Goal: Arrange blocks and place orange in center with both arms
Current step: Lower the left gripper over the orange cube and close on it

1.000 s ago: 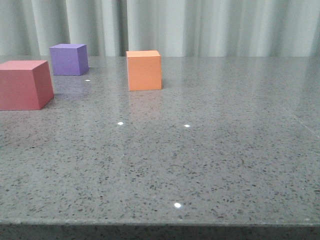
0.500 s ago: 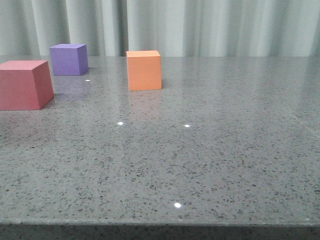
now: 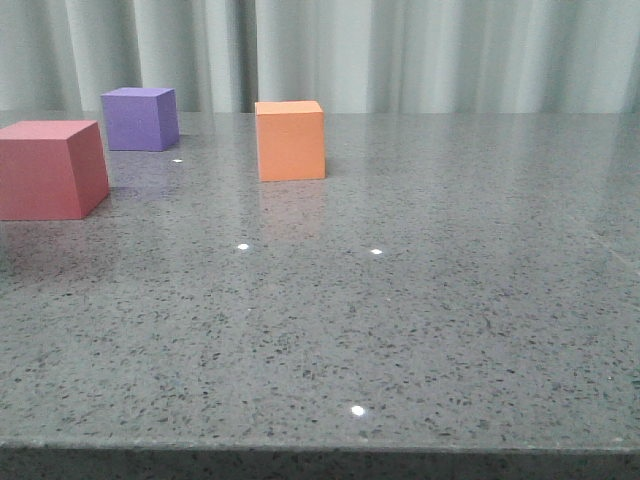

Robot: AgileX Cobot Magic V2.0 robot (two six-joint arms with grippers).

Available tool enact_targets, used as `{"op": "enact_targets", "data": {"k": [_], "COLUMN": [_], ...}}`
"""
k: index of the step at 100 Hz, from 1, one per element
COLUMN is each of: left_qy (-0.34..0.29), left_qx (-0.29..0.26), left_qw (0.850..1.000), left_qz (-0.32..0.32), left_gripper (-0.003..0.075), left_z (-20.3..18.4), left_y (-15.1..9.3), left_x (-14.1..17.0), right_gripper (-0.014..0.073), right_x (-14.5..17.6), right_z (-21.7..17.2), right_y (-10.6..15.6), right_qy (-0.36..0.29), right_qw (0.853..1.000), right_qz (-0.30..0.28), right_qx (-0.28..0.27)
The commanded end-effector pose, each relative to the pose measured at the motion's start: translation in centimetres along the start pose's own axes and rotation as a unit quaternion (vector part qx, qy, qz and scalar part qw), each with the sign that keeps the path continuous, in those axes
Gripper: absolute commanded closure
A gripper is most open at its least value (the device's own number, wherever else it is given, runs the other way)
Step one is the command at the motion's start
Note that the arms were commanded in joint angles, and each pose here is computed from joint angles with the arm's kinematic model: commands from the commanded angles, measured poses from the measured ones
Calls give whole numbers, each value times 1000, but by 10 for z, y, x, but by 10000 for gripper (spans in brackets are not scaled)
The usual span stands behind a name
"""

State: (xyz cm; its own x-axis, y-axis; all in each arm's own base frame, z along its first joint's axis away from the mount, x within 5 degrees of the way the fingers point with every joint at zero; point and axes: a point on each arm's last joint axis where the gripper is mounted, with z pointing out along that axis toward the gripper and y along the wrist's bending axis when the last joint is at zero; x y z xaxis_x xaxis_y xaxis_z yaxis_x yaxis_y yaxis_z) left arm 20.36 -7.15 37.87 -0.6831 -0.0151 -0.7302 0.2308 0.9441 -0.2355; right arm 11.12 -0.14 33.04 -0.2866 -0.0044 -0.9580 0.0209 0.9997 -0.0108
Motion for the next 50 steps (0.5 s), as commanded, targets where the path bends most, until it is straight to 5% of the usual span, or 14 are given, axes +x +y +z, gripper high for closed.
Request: {"op": "enact_targets", "data": {"k": [1,29,50], "left_qy": [-50,-44,-51], "left_qx": [41,86,56], "left_qw": [998,995,997], "left_qz": [1,11,12], "left_gripper": [60,60,60], "left_z": [5,65,106], "left_y": [-21,-71,-102], "left_x": [-22,-61,-81], "right_gripper": [664,664,664], "right_x": [-14,-14,-14], "right_z": [-3,-3,-3], "right_y": [-1,-1,-1], "right_qy": [-48,-48,-48], "right_qw": [999,999,999], "right_qz": [-12,-12,-12], "right_qx": [2,2,2]}}
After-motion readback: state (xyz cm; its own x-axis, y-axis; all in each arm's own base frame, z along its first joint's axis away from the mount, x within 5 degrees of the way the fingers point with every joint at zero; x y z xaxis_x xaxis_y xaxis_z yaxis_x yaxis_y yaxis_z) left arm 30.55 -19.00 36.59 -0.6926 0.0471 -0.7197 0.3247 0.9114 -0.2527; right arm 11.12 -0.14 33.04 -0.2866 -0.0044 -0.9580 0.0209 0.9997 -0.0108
